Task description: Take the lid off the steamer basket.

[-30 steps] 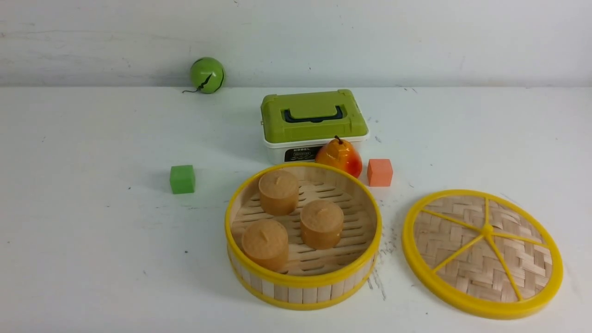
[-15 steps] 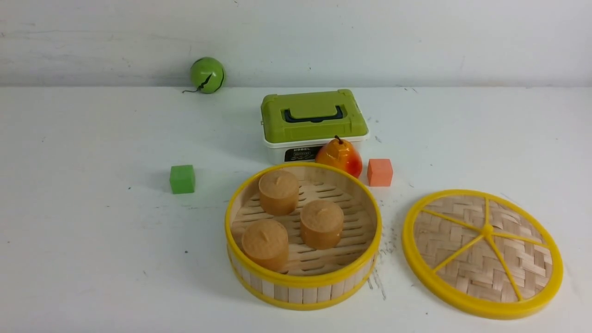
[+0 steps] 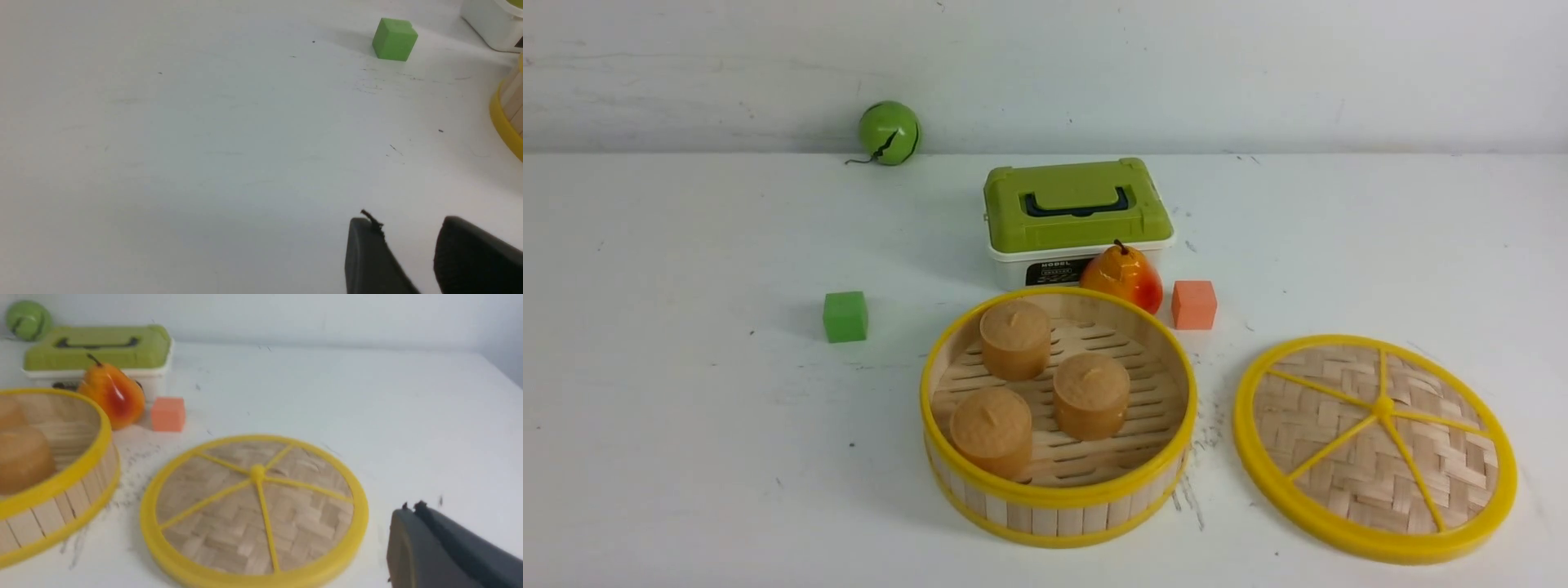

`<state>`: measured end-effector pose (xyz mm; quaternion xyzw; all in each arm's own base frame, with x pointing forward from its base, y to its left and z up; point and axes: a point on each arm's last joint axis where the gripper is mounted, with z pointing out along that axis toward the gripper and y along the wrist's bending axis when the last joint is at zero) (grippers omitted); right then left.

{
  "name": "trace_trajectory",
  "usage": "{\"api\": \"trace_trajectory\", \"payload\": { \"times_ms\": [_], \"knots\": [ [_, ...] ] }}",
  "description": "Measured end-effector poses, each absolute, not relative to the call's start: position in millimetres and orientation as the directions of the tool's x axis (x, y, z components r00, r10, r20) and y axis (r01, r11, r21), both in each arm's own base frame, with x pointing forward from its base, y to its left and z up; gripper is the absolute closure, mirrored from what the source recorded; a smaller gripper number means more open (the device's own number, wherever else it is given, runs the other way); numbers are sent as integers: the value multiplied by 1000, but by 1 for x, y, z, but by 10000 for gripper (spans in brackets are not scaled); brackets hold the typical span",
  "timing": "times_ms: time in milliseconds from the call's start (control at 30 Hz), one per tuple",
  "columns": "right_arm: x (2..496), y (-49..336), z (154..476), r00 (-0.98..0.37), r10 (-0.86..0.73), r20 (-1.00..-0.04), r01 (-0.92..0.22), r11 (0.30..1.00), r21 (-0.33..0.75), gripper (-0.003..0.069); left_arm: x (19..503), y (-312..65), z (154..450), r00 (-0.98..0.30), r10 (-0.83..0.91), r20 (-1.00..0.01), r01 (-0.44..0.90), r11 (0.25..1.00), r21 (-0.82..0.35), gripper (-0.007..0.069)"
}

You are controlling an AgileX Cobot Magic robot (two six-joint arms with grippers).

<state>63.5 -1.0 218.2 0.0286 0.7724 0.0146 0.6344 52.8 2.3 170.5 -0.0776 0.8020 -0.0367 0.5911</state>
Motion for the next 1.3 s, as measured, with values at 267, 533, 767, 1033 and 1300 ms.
{"api": "trace_trajectory", "payload": {
  "times_ms": [267,533,767,1033,1300],
  "knots": [
    [54,-5,175,-249,115,-962,99,991,93,675,53,2,170,-289,-168,-942,-81,985,-151,386],
    [52,-5,173,-288,109,-951,108,991,80,678,53,2,170,-290,-168,-942,-81,985,-151,386],
    [52,-5,173,-290,109,-951,108,991,80,678,53,2,170,-290,-168,-942,-81,985,-151,386],
    [52,-5,173,-290,109,-951,108,991,80,673,53,2,170,-290,-168,-942,-81,985,-151,386],
    [52,-5,173,-290,109,-951,108,991,81,666,53,2,170,-290,-168,-942,-81,985,-151,386]
  ]
}}
